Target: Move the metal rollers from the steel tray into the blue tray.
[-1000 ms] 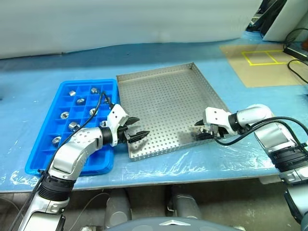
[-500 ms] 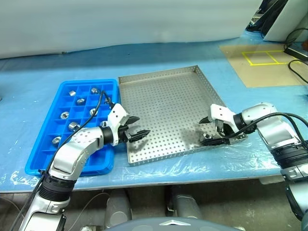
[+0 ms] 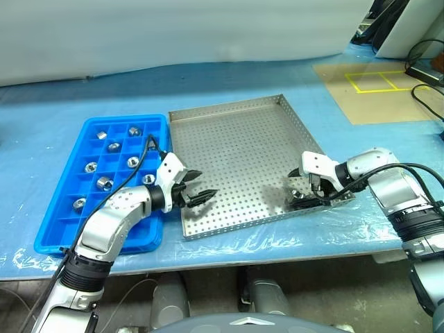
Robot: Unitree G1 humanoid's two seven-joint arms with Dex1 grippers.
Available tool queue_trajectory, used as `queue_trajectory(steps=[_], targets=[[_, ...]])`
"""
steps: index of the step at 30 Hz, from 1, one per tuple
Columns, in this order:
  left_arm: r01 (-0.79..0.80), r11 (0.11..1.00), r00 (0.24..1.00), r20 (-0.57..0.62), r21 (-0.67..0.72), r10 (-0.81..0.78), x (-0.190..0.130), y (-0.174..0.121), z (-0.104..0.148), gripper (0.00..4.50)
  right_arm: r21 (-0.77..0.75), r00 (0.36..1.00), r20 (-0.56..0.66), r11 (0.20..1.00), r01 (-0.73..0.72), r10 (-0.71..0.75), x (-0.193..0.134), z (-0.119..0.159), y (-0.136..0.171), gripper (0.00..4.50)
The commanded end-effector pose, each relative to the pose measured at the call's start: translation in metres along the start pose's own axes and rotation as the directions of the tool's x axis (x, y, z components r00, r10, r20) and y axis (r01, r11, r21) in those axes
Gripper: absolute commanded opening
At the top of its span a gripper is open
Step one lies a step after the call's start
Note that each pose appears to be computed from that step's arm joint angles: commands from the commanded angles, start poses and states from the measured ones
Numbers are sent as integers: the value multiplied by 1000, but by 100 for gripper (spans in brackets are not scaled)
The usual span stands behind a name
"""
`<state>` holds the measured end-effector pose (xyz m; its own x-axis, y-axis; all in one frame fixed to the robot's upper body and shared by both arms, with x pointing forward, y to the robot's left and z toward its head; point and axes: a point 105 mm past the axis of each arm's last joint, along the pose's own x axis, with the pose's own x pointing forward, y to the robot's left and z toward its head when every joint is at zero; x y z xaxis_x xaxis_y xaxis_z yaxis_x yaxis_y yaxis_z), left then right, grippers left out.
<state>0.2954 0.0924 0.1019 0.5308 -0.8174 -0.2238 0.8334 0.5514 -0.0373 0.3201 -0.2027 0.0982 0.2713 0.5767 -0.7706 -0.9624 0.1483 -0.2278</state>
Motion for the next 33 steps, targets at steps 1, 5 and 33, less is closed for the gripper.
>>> queue_trajectory(steps=[1,5,33], targets=[[4,1000,1000,21,31,-4,-3,-3,6,389,-55,1000,4,998,10,-9,1,4,0,447],[-4,1000,1000,18,27,4,-4,0,3,389,-88,999,25,995,40,-38,5,8,-4,447],[13,1000,1000,15,28,-14,4,0,-16,389,-64,968,110,971,232,-225,-5,18,-42,447]])
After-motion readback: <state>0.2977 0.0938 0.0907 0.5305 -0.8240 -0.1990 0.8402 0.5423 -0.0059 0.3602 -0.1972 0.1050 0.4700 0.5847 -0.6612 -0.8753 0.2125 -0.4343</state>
